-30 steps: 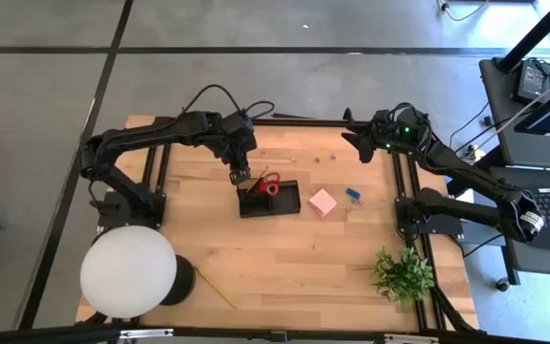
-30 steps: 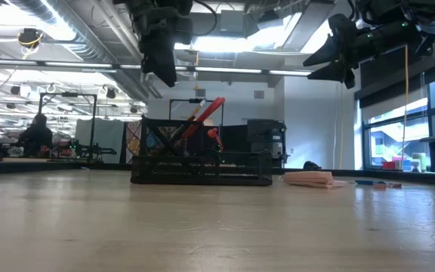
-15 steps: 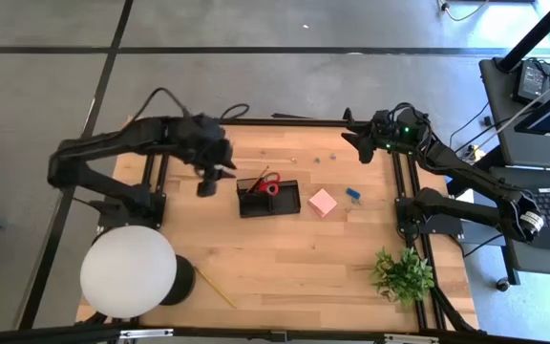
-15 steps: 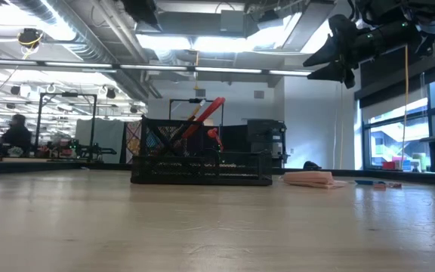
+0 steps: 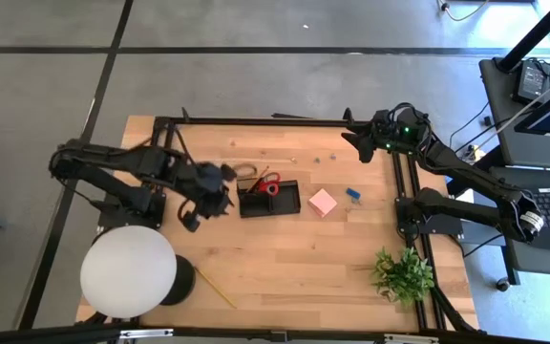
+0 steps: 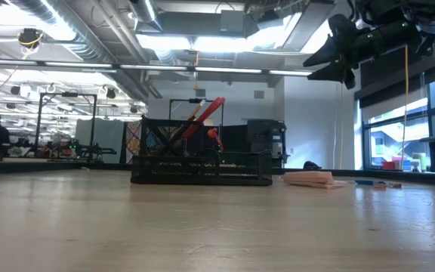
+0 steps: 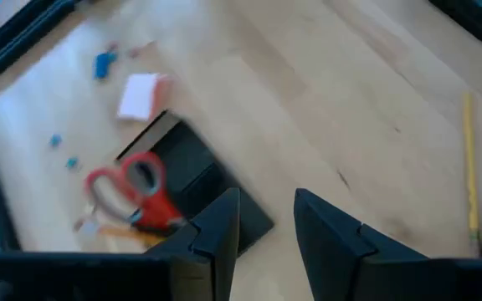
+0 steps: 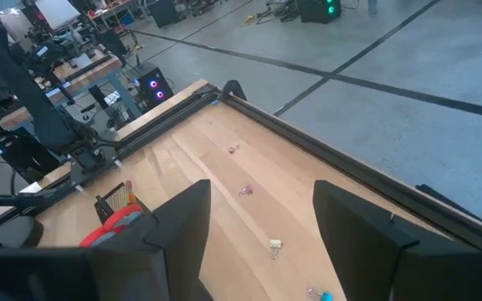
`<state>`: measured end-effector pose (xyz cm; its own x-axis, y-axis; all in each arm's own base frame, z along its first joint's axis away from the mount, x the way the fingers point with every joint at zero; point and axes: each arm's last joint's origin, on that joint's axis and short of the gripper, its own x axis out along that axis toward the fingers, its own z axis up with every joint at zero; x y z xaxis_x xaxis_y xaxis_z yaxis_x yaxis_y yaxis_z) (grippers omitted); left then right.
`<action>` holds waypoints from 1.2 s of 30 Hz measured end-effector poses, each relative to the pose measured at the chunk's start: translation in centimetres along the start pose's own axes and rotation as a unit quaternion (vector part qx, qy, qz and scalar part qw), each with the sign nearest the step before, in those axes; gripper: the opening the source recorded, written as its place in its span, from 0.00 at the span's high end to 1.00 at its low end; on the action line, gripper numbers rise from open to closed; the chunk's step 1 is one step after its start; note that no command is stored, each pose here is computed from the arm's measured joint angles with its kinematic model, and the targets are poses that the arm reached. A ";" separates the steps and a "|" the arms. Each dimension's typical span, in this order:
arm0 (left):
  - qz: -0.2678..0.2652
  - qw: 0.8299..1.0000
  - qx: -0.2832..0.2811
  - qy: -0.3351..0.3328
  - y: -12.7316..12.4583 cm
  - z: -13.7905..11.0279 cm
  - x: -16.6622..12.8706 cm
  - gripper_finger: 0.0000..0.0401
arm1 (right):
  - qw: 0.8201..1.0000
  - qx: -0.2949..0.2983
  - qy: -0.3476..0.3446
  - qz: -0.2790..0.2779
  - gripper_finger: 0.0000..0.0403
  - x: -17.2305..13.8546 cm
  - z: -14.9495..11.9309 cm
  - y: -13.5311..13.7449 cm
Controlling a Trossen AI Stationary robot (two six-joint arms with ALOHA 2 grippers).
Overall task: Pick and place office supplies into organizer
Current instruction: Put the yellow pencil into the desk organizer
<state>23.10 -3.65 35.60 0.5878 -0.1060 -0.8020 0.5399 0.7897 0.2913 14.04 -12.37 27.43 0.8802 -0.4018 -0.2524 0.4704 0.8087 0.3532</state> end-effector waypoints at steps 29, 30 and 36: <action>-0.149 0.977 0.054 0.143 -10.4 4.9 16.7 0.72 | 0.993 0.037 0.105 -0.031 0.46 -0.2 -2.1 -0.5; -0.150 0.976 0.042 0.151 -10.9 4.8 17.0 0.72 | 0.992 0.039 0.114 -0.033 0.46 -0.3 -2.3 -0.6; -0.150 0.969 -0.028 0.196 -14.0 4.7 18.6 0.72 | 0.987 0.027 0.150 -0.039 0.46 -0.5 -3.0 -0.7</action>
<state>29.30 -19.56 19.06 0.1287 -0.1072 -0.9859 0.6106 0.7919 -0.0064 13.10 -11.45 24.59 0.7865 -0.3104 -0.5339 0.5466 0.7523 0.3679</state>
